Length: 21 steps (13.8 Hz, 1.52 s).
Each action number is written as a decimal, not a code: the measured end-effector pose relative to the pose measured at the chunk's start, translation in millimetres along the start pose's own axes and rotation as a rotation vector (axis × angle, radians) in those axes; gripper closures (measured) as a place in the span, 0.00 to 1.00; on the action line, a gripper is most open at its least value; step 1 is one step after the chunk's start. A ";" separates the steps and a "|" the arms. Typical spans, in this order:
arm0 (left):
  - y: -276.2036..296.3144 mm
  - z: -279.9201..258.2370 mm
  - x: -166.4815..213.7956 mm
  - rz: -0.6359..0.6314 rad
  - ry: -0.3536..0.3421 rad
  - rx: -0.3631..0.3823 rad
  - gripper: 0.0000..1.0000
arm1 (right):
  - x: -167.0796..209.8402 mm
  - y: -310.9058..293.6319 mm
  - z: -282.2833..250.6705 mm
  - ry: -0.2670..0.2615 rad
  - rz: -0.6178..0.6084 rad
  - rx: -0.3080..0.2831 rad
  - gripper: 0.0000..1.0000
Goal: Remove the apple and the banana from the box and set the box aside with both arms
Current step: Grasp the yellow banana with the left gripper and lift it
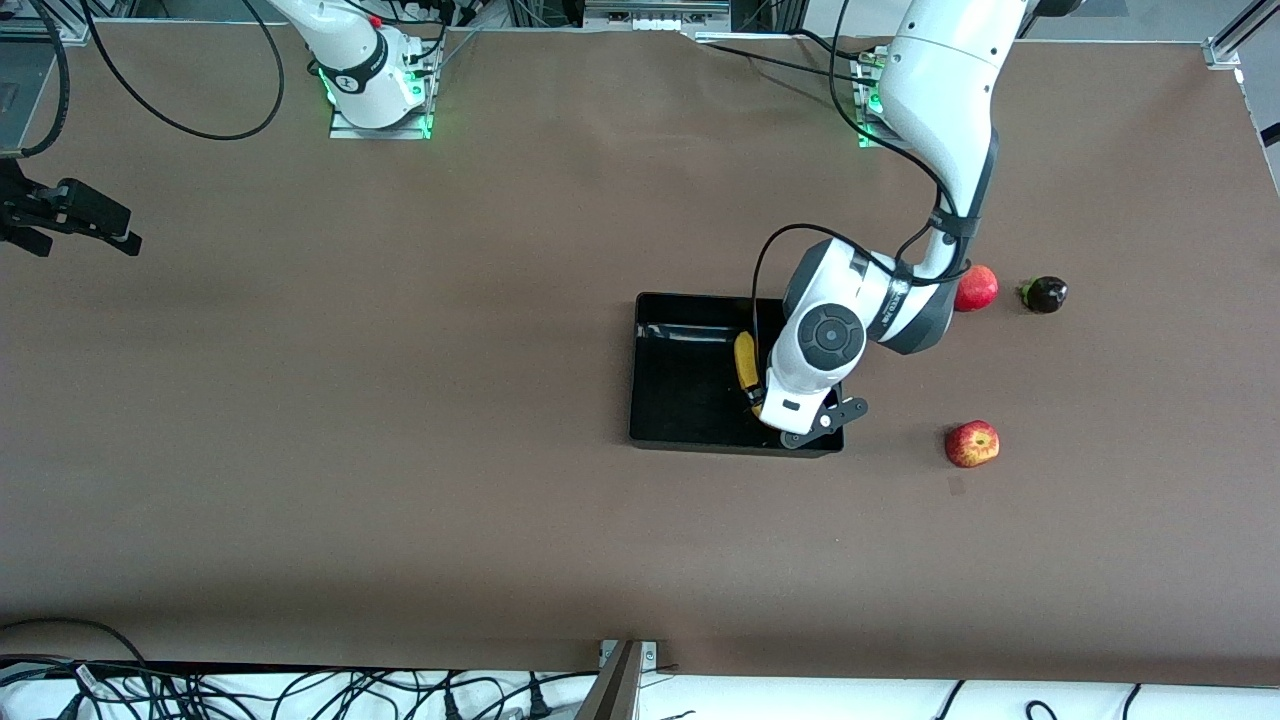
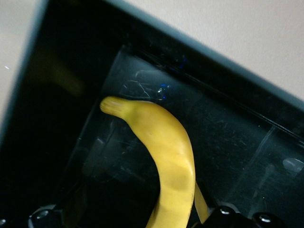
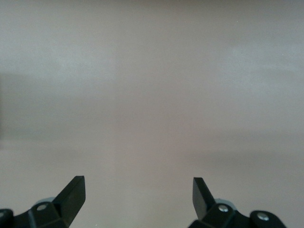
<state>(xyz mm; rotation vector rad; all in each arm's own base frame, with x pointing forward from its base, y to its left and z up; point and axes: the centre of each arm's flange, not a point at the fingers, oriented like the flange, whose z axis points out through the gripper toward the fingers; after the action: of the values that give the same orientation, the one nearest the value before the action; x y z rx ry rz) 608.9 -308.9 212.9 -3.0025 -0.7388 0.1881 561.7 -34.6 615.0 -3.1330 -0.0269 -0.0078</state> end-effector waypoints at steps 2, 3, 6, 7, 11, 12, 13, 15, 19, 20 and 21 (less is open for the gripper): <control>4.1 5.7 -4.6 -0.007 -0.010 -0.010 0.00 | 0.0 0.0 0.0 0.000 0.000 0.000 0.00; 6.1 8.2 -6.7 -0.008 -0.012 -0.014 0.00 | 0.0 0.0 0.0 0.000 0.000 0.000 0.00; 8.7 19.2 -8.2 -0.011 -0.007 -0.021 0.00 | 0.0 0.0 0.0 0.000 0.000 0.000 0.00; 8.5 24.1 -7.6 -0.013 -0.005 -0.021 0.00 | 0.0 0.0 0.0 0.000 0.000 0.000 0.00; 8.5 41.8 -5.1 -0.017 0.005 -0.025 0.07 | 0.0 0.0 0.0 0.000 0.000 0.000 0.00; 8.7 43.3 -4.9 -0.019 0.006 -0.026 0.19 | 0.0 0.0 0.1 0.000 0.000 0.000 0.00; 9.7 41.9 -4.8 -0.020 0.010 -0.033 0.29 | 0.0 0.0 0.1 0.000 0.000 0.000 0.00; 10.5 40.0 -4.8 -0.022 0.012 -0.037 0.48 | 0.0 0.0 0.1 0.000 0.000 0.000 0.00; 11.9 37.5 -5.9 -0.020 0.013 -0.041 0.65 | 0.0 0.0 0.1 0.000 0.000 0.000 0.00; 11.9 37.2 -6.0 -0.020 0.013 -0.041 0.65 | 0.0 0.0 0.1 0.000 0.000 0.000 0.00; 12.2 36.8 -6.4 -0.019 0.012 -0.041 0.65 | 0.0 0.0 0.1 0.000 0.000 0.000 0.00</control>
<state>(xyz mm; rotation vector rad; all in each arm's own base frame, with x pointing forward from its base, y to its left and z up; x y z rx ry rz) 604.2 -322.2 176.2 -3.0310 -0.7797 0.1557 561.7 -34.6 614.9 -3.1330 -0.0269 -0.0075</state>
